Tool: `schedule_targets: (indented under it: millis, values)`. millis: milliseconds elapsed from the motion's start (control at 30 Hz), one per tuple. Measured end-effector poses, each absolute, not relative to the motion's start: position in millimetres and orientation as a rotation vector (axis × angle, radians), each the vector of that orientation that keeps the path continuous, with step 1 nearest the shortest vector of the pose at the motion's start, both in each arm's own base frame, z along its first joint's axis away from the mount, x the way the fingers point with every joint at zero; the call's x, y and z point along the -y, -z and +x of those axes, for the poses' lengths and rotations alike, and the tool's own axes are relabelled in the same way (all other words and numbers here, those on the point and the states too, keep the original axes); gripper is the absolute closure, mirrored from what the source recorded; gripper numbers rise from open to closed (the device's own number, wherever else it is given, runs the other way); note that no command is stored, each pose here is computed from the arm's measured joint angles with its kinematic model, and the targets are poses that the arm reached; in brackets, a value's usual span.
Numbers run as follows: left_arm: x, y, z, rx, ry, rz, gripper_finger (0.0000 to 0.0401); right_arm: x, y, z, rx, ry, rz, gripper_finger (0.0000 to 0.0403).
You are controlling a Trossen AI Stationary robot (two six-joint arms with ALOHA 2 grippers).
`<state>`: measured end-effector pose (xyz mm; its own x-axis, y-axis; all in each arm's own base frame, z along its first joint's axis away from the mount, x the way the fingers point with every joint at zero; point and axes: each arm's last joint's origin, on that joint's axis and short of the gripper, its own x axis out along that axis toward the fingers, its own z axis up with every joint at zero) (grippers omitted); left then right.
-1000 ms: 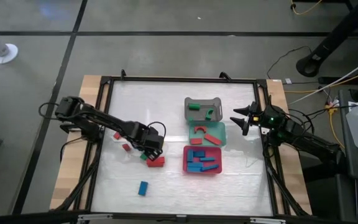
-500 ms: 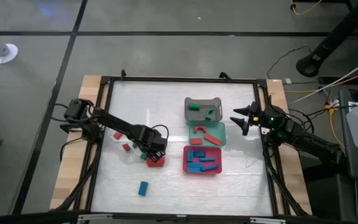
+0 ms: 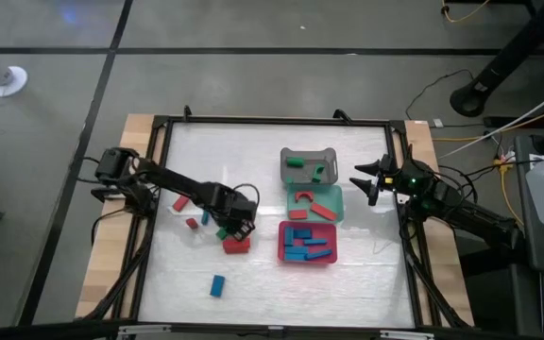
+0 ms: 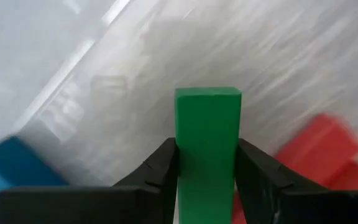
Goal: Sort blocks
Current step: Put the green block into the black bin, then put the red block into the green bin
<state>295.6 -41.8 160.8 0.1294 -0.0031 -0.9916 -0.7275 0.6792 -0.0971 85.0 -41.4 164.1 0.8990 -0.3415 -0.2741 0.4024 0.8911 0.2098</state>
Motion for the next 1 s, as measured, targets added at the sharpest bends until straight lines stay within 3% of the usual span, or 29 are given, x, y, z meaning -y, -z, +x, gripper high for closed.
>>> schedule_targets:
  millis: [167,300,433,533,733,1000]
  values:
    - [23.4,-192.2,309.8,-1.16,-0.523,-0.746,0.0292,41.4,-164.1,84.9,-0.234,0.39,0.266,0.0139]
    - [1.3,-218.4,335.1,-0.82,-0.42,-0.779,0.0292,41.4,-164.0,85.0,-0.234,0.39,0.266,0.0139]
    - [-26.8,-239.3,360.8,-0.447,-0.363,-0.701,0.0292,41.4,-164.1,85.0,-0.234,0.39,0.266,0.0139]
    - [-48.7,-243.5,371.5,-0.284,-0.387,-0.594,0.0292,41.4,-164.1,85.0,-0.234,0.39,0.267,0.0139]
    - [-83.2,-229.0,378.7,-0.23,-0.466,-0.48,0.0243,41.4,-164.1,84.9,-0.234,0.39,0.266,0.0139]
    - [-88.4,-225.0,378.1,-0.253,-0.459,-0.48,0.0195,41.4,-164.1,85.0,-0.234,0.39,0.267,0.0139]
